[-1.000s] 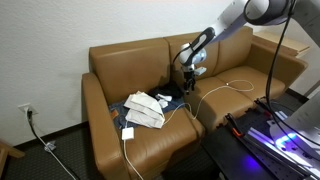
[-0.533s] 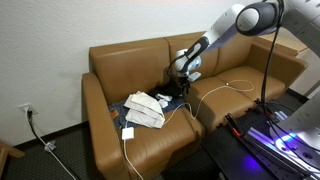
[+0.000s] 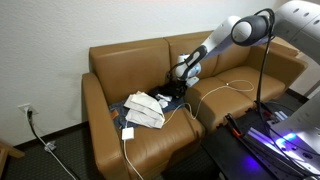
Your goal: Move the pair of jeans to the left
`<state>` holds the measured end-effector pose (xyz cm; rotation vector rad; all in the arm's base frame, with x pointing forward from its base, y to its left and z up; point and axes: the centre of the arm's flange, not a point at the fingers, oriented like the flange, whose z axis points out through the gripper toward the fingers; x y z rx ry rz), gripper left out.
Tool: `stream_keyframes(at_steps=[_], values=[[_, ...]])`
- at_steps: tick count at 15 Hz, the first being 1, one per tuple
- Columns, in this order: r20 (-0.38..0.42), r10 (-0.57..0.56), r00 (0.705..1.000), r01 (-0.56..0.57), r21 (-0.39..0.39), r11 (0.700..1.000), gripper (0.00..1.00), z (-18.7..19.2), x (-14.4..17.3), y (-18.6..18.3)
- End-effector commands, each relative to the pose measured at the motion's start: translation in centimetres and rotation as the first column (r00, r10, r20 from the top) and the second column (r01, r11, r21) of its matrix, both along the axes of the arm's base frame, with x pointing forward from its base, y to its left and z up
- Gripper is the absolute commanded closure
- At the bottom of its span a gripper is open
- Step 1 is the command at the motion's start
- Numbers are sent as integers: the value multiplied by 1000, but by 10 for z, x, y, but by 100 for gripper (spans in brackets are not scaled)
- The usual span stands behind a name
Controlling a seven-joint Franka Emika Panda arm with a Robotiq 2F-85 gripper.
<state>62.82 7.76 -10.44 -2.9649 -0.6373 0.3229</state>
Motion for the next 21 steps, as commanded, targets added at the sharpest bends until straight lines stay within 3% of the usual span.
stream_keyframes(at_steps=[1, 5, 10, 12, 13, 18, 21], values=[[63, -43, 997, 41, 37, 998, 0, -36, 10, -10], [49, -29, 998, 28, 10, 1000, 0, -67, 15, -12], [37, -49, 998, 48, 21, 999, 0, -71, 16, -19], [-12, -48, 999, 49, 112, 993, 0, -72, 15, -23], [29, -42, 999, 42, 28, 999, 0, -46, -3, -15], [12, -27, 1000, 27, 42, 999, 0, -49, 1, -15], [26, -119, 993, 116, 96, 989, 0, -73, 13, -33]])
